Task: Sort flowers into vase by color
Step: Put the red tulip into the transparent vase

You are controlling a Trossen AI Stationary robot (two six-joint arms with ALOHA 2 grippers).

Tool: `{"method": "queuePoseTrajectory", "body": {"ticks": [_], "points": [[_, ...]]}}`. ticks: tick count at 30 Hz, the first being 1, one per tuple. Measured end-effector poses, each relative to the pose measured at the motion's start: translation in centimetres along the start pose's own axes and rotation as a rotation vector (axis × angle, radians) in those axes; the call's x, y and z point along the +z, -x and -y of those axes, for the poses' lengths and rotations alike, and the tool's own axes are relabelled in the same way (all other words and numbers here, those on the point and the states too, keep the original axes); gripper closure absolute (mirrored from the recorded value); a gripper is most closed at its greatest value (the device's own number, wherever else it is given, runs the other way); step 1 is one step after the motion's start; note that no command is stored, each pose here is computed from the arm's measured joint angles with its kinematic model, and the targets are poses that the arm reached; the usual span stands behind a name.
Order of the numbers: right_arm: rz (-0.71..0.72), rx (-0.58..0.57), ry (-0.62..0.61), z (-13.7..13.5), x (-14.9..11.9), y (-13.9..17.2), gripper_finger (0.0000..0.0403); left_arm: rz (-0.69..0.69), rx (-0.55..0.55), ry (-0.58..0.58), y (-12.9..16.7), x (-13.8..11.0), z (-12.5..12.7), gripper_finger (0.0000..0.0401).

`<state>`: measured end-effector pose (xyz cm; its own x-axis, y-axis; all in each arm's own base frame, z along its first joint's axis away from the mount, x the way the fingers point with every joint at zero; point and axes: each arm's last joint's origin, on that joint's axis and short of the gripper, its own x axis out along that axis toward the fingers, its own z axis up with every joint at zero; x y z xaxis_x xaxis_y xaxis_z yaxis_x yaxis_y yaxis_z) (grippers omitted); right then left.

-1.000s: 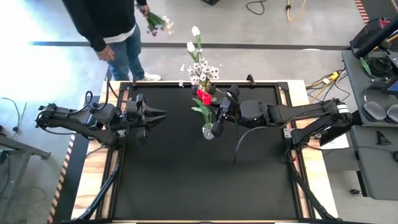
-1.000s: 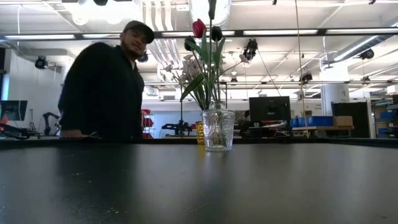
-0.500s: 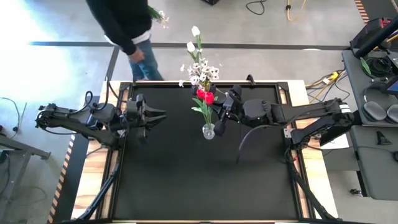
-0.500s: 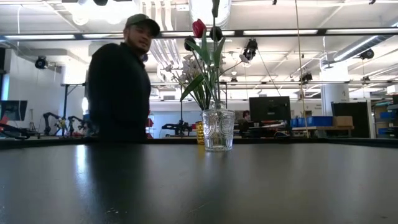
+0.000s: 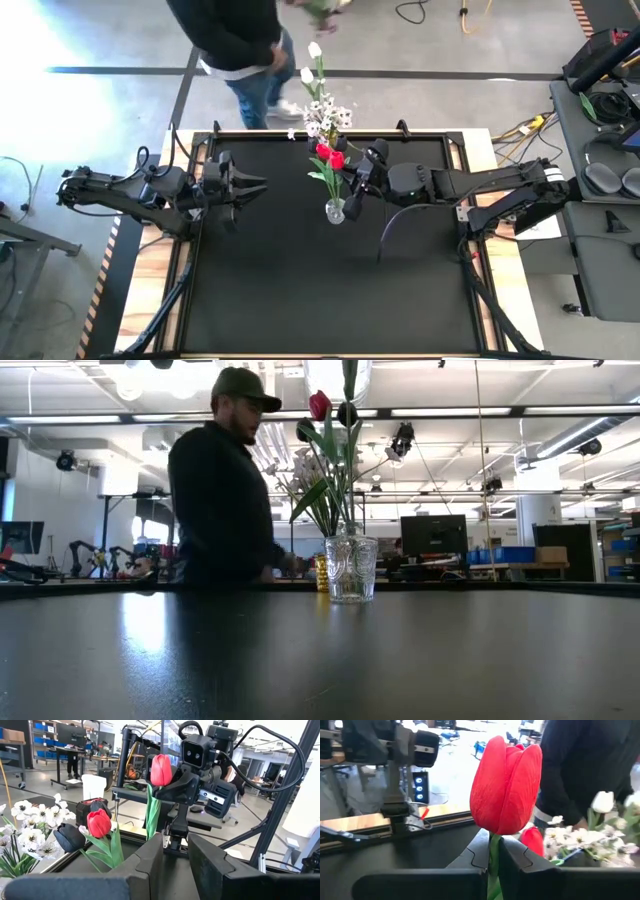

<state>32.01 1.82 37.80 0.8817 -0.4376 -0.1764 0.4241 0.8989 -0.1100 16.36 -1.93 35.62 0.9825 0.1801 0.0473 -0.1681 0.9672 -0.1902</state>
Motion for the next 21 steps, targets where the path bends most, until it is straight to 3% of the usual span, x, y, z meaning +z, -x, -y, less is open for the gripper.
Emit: {"method": "queuePoseTrajectory", "body": {"ticks": [4, 9, 21], "points": [[-0.047, -0.076, -0.004, 0.4, -0.6, -0.1, 0.0379, -0.002, 0.0, -0.003, 0.0, 0.0, 0.0, 0.0324], [-0.161, -0.114, -0.041, 0.9, -2.1, -0.5, 0.0333, -0.011, 0.002, -0.012, 0.0, -0.1, 0.0, 0.0324], [-0.212, -0.094, -0.107, 1.1, -2.6, -0.3, 0.0208, -0.066, 0.03, -0.036, 0.4, -0.6, -0.3, 0.0324]]}}
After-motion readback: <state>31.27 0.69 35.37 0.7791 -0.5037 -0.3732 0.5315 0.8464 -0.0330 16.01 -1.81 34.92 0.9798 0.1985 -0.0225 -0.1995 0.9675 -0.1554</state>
